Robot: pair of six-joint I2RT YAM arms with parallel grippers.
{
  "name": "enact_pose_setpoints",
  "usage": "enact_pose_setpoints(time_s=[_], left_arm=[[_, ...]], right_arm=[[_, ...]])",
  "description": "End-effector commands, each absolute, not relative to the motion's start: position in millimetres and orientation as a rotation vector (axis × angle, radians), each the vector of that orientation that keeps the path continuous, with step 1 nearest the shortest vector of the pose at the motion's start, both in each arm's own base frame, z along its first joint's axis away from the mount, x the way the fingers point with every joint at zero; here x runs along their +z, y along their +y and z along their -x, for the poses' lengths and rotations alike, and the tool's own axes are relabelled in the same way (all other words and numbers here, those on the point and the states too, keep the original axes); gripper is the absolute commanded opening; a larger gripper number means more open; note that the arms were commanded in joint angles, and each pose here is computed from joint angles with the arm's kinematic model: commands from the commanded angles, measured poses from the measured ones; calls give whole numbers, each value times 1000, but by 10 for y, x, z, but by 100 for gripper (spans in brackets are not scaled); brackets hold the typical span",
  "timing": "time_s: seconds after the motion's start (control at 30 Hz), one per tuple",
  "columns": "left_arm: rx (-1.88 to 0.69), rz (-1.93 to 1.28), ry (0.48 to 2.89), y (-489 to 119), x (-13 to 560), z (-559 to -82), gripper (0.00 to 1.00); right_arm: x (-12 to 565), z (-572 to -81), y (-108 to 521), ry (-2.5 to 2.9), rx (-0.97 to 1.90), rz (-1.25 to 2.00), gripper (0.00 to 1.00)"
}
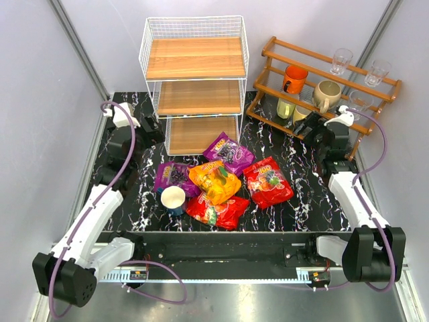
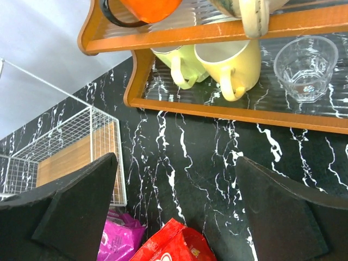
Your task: Place and organize the candy bags onto the shelf
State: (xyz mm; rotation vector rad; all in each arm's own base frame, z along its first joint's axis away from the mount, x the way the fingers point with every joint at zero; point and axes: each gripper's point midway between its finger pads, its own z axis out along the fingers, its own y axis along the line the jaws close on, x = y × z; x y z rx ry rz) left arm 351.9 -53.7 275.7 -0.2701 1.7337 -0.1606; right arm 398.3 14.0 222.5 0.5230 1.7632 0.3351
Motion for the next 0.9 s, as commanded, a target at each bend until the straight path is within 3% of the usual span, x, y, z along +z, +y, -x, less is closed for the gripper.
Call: enact_pose_setpoints(time_s=[0.0, 0.37, 0.47, 0.6, 0.87], left_arm=[[-302, 337, 1767, -673, 2886, -3452, 99], [-565, 170, 1870, -1130, 2689, -3297, 99], [-557, 133, 1888, -1153, 2616, -3233, 99], [-528, 100, 1872, -1109, 2582, -3146, 99], [-488, 77, 1875, -1041, 2525, -3046, 99]], right_arm=[[2534, -3897, 330, 1741, 432, -415, 100], [2205, -3651, 934, 1949, 581, -294, 99], [2095, -3603, 1170, 2010, 496, -189, 100], [1924, -3457, 1707, 2049, 631, -47, 98], [1580, -3532, 1890, 2014, 704, 41, 92]])
